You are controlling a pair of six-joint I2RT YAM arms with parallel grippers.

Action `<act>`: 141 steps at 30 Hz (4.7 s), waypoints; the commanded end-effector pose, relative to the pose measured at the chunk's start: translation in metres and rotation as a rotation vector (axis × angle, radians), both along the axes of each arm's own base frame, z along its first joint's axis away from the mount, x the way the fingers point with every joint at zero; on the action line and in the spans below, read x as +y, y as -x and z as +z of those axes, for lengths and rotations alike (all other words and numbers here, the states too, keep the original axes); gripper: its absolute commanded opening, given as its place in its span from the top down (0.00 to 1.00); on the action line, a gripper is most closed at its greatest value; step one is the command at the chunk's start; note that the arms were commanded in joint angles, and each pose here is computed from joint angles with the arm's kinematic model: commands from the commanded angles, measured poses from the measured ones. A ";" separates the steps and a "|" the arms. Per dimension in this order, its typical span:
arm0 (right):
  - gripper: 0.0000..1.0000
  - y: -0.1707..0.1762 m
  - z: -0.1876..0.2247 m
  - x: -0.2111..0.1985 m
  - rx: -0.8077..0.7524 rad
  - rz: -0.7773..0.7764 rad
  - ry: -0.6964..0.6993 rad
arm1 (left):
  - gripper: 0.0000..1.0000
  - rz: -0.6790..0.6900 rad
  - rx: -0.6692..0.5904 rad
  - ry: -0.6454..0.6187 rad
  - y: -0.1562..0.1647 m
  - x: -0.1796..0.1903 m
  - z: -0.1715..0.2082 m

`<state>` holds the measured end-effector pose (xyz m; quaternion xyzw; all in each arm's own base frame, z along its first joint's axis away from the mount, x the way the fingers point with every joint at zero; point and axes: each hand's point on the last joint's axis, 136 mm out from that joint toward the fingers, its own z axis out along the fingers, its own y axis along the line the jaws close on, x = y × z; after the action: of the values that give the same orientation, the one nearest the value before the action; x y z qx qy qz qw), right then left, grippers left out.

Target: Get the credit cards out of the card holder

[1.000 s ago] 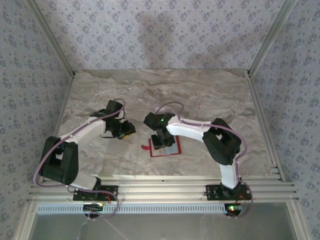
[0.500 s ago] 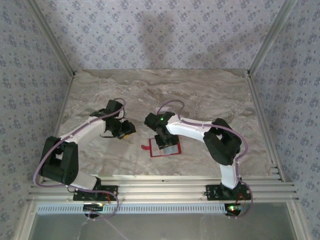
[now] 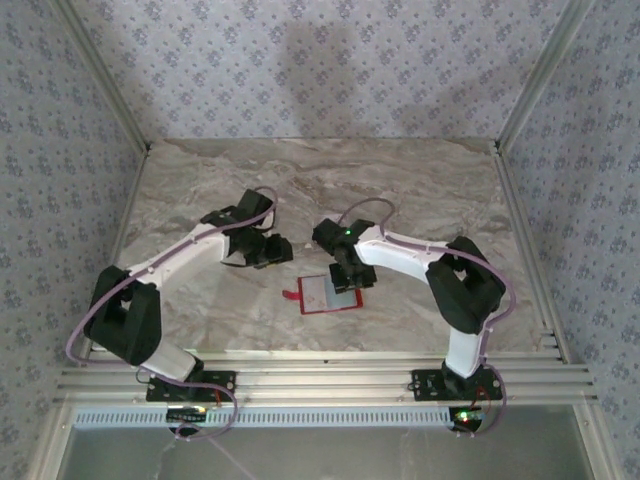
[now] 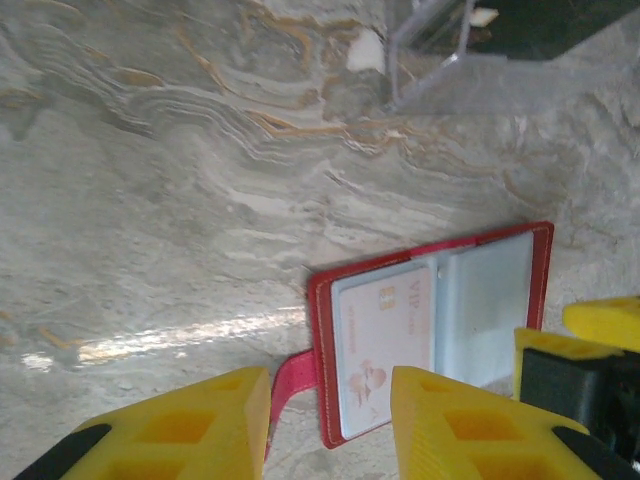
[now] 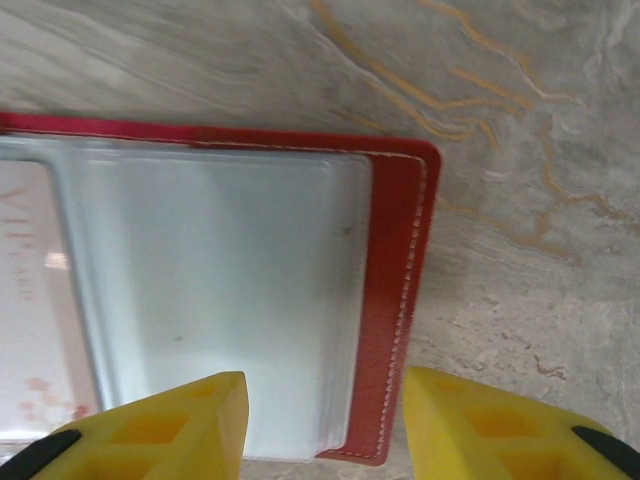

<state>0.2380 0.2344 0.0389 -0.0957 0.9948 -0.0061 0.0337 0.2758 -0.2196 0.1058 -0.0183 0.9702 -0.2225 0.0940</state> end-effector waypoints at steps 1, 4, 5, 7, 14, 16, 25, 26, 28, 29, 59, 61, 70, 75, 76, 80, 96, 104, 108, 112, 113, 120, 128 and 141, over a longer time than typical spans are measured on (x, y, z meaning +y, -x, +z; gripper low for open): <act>0.54 0.000 0.004 0.003 0.004 -0.017 -0.077 | 0.62 -0.025 0.031 -0.030 0.007 -0.011 -0.004; 0.54 0.007 -0.005 -0.006 0.028 -0.029 -0.083 | 0.62 -0.051 0.049 -0.038 0.015 -0.025 -0.010; 0.54 0.008 -0.005 -0.006 0.029 -0.030 -0.087 | 0.62 -0.061 0.059 -0.041 0.019 -0.030 -0.014; 0.54 0.007 -0.001 -0.007 0.020 -0.030 -0.096 | 0.62 -0.076 0.075 -0.052 0.025 -0.038 -0.020; 0.59 0.006 0.014 0.008 0.000 -0.015 -0.194 | 0.70 -0.084 0.146 -0.098 0.042 -0.048 -0.048; 0.62 0.007 0.018 0.017 0.005 -0.015 -0.251 | 0.73 -0.081 0.161 -0.104 0.045 -0.047 -0.055; 0.83 0.003 0.016 0.066 0.066 -0.031 -0.507 | 0.78 -0.075 0.186 -0.154 0.050 -0.037 -0.076; 0.84 0.002 0.016 0.069 0.072 -0.036 -0.522 | 0.78 -0.074 0.188 -0.157 0.051 -0.037 -0.078; 0.84 0.001 0.012 0.074 0.091 -0.039 -0.545 | 0.79 -0.073 0.195 -0.164 0.052 -0.035 -0.082; 0.84 0.002 0.009 0.076 0.102 -0.040 -0.551 | 0.79 -0.072 0.197 -0.167 0.052 -0.034 -0.083; 0.71 0.000 -0.017 0.047 0.092 -0.063 -0.395 | 0.79 -0.075 0.209 -0.237 0.057 -0.019 -0.091; 0.71 0.000 -0.015 0.048 0.088 -0.059 -0.396 | 0.79 -0.077 0.207 -0.236 0.057 -0.020 -0.089; 0.71 -0.003 0.006 0.056 0.063 -0.064 -0.474 | 0.78 -0.075 0.139 -0.194 0.044 -0.029 -0.062; 0.71 -0.004 0.011 0.058 0.060 -0.070 -0.497 | 0.75 -0.079 0.108 -0.173 0.038 -0.037 -0.050; 0.71 -0.004 0.010 0.057 0.065 -0.073 -0.498 | 0.74 -0.080 0.104 -0.171 0.036 -0.038 -0.049; 0.71 -0.006 0.010 0.058 0.068 -0.074 -0.506 | 0.71 -0.091 0.110 -0.173 0.036 -0.044 -0.051; 0.72 -0.009 0.000 0.065 0.096 -0.063 -0.519 | 0.75 -0.109 0.207 -0.258 0.051 -0.033 -0.092; 0.72 -0.007 -0.017 0.061 0.122 -0.058 -0.499 | 0.76 -0.115 0.228 -0.293 0.057 -0.026 -0.097; 0.73 -0.004 -0.017 0.060 0.122 -0.061 -0.505 | 0.76 -0.117 0.234 -0.301 0.058 -0.024 -0.098; 0.73 -0.004 -0.010 0.059 0.100 -0.060 -0.523 | 0.77 -0.118 0.237 -0.313 0.058 -0.022 -0.100; 0.73 -0.004 -0.008 0.060 0.098 -0.056 -0.527 | 0.77 -0.117 0.238 -0.315 0.059 -0.021 -0.100; 0.73 -0.006 0.002 0.063 0.075 -0.049 -0.545 | 0.77 -0.120 0.243 -0.321 0.060 -0.020 -0.101; 0.73 -0.008 0.006 0.070 0.067 -0.037 -0.574 | 0.78 -0.122 0.240 -0.322 0.059 -0.020 -0.100; 0.74 -0.002 -0.029 0.056 0.109 -0.041 -0.471 | 0.78 -0.123 0.244 -0.330 0.060 -0.018 -0.102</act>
<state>0.2482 0.3019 0.0280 -0.0608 0.9625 0.2638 0.0164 0.2334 -0.2576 0.0213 0.0253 0.9935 -0.1111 0.0013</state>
